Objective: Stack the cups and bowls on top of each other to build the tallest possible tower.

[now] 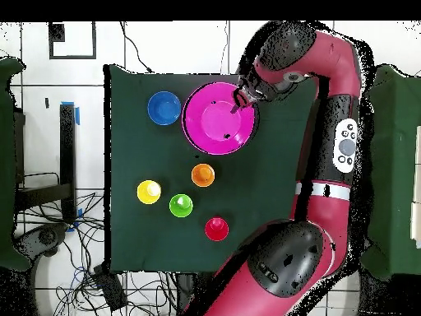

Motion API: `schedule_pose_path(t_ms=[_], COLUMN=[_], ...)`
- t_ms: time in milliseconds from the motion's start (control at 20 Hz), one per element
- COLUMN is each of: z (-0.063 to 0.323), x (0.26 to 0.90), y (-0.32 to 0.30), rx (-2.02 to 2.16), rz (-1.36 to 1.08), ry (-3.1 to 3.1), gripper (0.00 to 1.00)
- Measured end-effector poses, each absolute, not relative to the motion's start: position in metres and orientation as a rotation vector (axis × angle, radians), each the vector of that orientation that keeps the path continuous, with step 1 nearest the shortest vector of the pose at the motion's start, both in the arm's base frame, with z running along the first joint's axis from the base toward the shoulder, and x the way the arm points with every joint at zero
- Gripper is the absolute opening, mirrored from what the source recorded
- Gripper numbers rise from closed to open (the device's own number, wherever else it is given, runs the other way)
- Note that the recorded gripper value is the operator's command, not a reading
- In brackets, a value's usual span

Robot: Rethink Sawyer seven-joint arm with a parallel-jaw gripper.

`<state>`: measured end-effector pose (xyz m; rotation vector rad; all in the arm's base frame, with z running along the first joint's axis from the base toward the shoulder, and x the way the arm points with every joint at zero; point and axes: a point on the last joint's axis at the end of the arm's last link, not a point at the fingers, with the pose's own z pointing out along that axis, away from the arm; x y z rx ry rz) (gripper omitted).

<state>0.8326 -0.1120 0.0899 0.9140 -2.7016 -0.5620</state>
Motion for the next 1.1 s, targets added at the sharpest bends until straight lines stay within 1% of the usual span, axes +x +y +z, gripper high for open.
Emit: schedule_pose_path(t_ms=[900, 1100], z=[0.096, 0.099], x=[0.84, 0.843], y=[-0.126, -0.136], rx=[0.876, 0.845], rz=[-0.513, -0.468], ry=[-2.74, -2.748], gripper=[1.0, 1.0])
